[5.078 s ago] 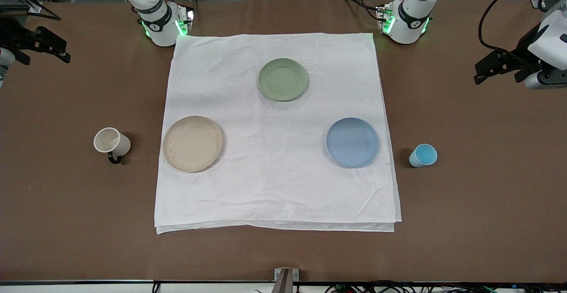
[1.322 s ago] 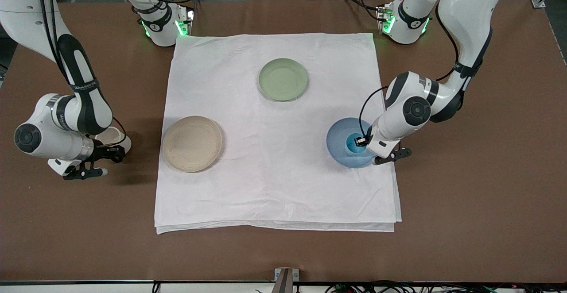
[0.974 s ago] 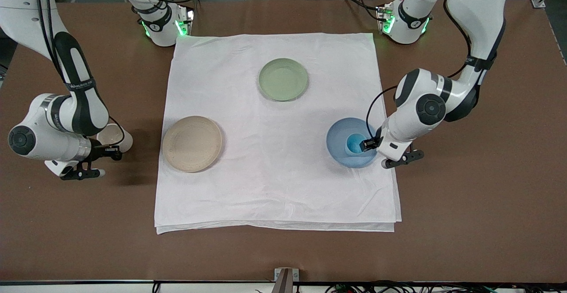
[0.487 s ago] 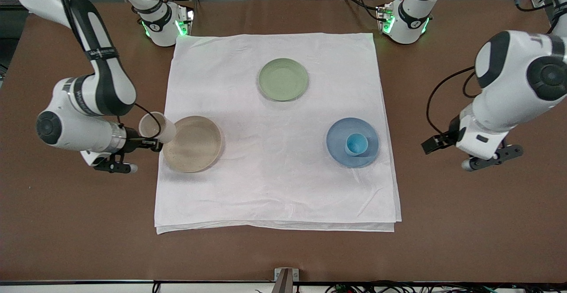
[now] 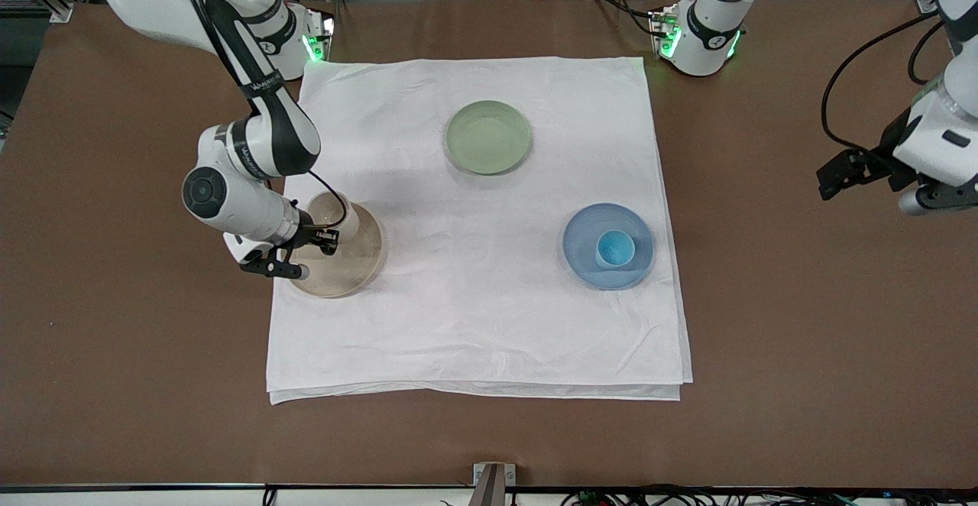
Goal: Place blue cup in blue plate and white mug in gray plate
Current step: 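Lower the white mug onto the beige plate while the left gripper withdraws, then open the right gripper and draw it back from the mug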
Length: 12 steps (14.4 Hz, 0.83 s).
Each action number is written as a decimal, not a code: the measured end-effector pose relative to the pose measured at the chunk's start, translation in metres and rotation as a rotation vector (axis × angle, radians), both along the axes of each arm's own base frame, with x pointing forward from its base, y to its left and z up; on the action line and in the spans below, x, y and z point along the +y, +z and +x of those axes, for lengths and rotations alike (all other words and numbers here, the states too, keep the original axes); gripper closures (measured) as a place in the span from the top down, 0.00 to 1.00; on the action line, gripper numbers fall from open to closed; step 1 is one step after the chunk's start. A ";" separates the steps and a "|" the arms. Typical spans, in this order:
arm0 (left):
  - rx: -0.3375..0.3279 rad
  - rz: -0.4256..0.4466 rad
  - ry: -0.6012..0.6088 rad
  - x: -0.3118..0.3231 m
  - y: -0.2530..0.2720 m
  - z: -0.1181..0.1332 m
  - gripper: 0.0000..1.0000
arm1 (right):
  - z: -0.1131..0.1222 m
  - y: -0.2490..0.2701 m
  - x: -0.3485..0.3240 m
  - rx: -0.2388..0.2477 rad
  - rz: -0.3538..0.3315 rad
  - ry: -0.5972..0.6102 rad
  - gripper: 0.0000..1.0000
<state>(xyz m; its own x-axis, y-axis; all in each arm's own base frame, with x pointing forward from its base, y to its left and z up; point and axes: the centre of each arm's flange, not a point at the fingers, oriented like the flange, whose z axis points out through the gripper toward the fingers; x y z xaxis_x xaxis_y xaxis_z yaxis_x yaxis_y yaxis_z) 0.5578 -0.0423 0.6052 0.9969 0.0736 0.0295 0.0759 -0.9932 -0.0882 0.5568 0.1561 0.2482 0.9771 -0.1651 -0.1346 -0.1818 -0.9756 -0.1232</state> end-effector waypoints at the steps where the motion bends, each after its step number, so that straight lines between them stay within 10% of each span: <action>1: 0.014 -0.004 -0.002 -0.002 0.010 -0.011 1.00 | 0.000 -0.001 -0.001 0.000 -0.001 -0.002 0.35; 7: 0.035 -0.061 -0.007 -0.009 0.025 -0.041 1.00 | 0.031 0.044 -0.020 0.020 0.005 0.021 0.96; 12: 0.046 -0.094 -0.024 -0.021 0.022 -0.043 1.00 | 0.077 0.190 -0.135 0.061 -0.036 0.177 1.00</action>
